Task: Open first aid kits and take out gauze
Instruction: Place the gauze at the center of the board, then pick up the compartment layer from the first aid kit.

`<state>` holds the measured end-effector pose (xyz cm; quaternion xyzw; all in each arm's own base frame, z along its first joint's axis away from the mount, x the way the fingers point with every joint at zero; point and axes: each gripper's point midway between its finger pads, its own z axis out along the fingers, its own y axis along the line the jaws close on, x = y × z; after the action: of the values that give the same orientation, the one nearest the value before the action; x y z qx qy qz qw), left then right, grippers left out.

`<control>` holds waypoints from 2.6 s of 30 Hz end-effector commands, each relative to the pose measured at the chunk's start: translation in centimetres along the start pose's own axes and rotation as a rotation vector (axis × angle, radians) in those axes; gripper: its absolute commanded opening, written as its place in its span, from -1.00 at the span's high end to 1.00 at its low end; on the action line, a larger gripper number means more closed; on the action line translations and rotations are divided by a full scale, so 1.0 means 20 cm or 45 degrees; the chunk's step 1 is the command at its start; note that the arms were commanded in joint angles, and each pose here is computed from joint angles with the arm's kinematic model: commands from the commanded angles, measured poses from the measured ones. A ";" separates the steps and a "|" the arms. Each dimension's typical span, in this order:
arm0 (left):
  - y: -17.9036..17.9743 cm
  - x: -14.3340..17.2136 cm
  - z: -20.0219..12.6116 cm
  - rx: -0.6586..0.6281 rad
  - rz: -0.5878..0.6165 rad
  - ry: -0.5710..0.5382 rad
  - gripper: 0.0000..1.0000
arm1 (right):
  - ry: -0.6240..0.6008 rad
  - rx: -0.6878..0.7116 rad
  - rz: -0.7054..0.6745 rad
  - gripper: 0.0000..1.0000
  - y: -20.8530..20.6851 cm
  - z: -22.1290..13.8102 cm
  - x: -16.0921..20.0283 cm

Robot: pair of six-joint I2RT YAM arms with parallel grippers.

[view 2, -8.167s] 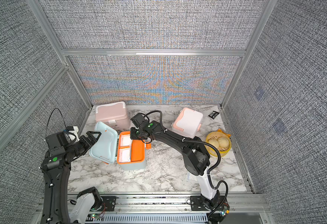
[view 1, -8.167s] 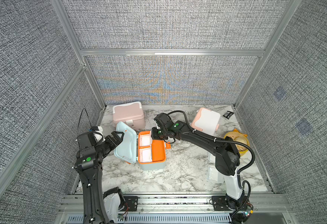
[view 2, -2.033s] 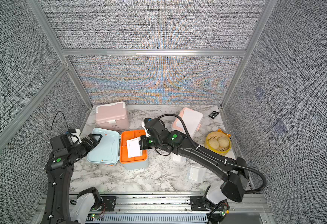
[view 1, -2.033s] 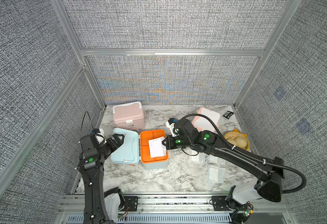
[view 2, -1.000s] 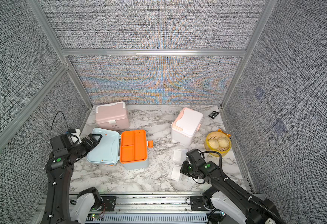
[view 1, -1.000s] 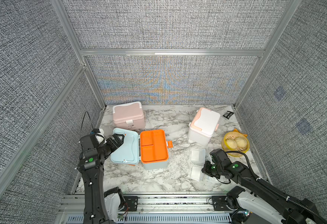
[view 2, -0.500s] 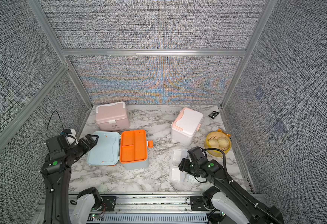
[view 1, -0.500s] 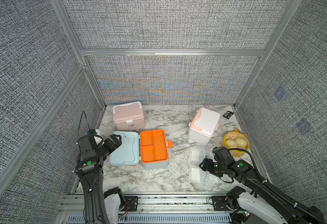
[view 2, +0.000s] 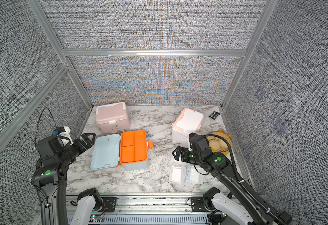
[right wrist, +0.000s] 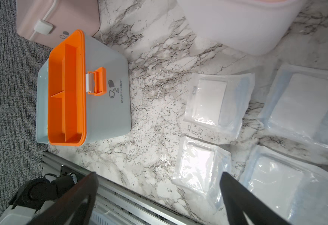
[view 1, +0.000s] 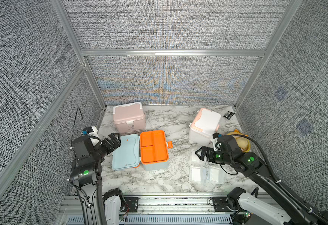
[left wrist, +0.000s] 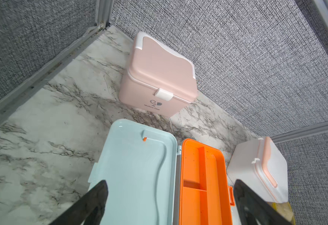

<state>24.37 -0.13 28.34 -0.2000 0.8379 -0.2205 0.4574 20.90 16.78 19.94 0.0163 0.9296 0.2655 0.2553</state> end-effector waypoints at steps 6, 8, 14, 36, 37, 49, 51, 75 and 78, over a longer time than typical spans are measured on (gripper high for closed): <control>-0.03 0.09 0.12 0.090 0.109 0.059 -1.00 | -0.036 -0.019 -0.304 -0.98 0.37 0.08 -0.16; -0.01 0.12 0.15 0.077 0.111 0.088 -1.00 | -0.018 0.007 -0.366 -0.98 0.46 0.14 -0.18; -0.01 0.15 0.19 0.101 0.093 0.137 -1.00 | -0.005 0.196 -0.467 -0.98 0.64 0.33 -0.24; -0.02 0.26 0.31 0.154 0.034 0.314 -1.00 | 0.097 0.358 -0.428 -0.49 0.87 0.89 -0.27; -0.02 0.26 0.31 0.154 0.035 0.313 -1.00 | 0.108 0.364 -0.429 -0.48 0.87 0.91 -0.26; -0.03 0.28 0.33 0.164 0.032 0.346 -1.00 | 0.193 0.451 -0.403 0.00 0.86 1.08 -0.15; -0.03 0.28 0.33 0.165 0.034 0.345 -1.00 | 0.209 0.474 -0.391 0.10 0.85 1.11 -0.13; -0.04 0.29 0.32 0.177 0.049 0.351 -1.00 | 0.278 0.599 -0.076 1.00 0.80 1.14 0.04; -0.05 0.29 0.32 0.179 0.052 0.350 -0.99 | 0.259 0.580 -0.068 1.00 0.82 1.10 0.02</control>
<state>26.88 -5.14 21.55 -0.1269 0.8811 -0.2933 0.3485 31.65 43.19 12.89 0.0033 0.9762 0.0689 0.2055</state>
